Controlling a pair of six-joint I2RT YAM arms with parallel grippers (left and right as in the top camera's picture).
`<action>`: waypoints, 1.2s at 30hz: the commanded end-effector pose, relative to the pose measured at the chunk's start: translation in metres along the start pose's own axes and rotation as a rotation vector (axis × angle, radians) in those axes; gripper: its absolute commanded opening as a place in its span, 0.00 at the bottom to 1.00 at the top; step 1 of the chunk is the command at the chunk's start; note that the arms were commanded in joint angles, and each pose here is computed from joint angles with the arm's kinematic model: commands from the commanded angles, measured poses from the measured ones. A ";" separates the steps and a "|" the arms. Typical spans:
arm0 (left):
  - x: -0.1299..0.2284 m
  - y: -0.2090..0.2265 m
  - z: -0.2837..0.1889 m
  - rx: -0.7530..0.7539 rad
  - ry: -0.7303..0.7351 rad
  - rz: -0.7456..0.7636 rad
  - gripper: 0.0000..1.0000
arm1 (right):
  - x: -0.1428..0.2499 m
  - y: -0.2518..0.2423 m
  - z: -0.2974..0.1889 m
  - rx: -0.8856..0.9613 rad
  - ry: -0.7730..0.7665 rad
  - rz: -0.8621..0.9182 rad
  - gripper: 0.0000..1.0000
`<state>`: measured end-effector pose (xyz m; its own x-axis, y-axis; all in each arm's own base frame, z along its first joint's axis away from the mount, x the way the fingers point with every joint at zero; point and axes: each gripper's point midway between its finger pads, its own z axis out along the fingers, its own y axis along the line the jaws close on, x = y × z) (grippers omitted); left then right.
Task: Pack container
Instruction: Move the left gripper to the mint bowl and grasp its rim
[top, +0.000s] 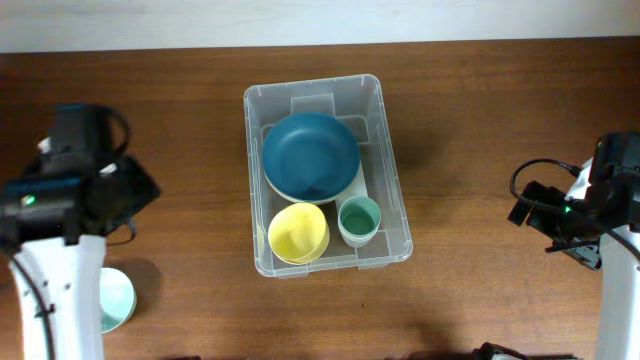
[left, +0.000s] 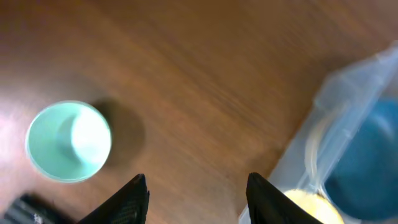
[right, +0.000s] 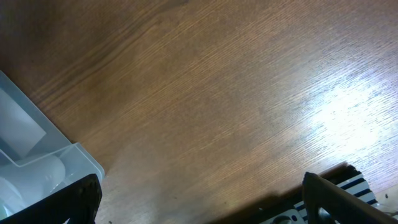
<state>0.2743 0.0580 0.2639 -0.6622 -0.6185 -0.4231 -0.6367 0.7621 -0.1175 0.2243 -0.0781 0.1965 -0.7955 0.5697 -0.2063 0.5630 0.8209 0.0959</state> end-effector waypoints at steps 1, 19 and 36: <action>0.000 0.030 0.014 -0.070 0.035 -0.186 0.52 | 0.000 0.003 0.000 -0.011 0.002 -0.014 0.99; 0.078 0.146 0.154 -0.338 0.175 -0.532 0.59 | 0.001 0.004 0.000 -0.018 0.006 -0.014 0.99; 0.095 0.150 0.212 -0.371 0.255 -0.523 0.08 | 0.002 0.004 0.000 -0.017 0.008 -0.014 0.99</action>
<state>0.2012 0.1546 0.0189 -0.2790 -0.9452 -0.1698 -0.9597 0.2686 0.0822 0.2248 -0.0763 0.1965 -0.7965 0.5695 -0.2031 0.5605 0.8214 0.1054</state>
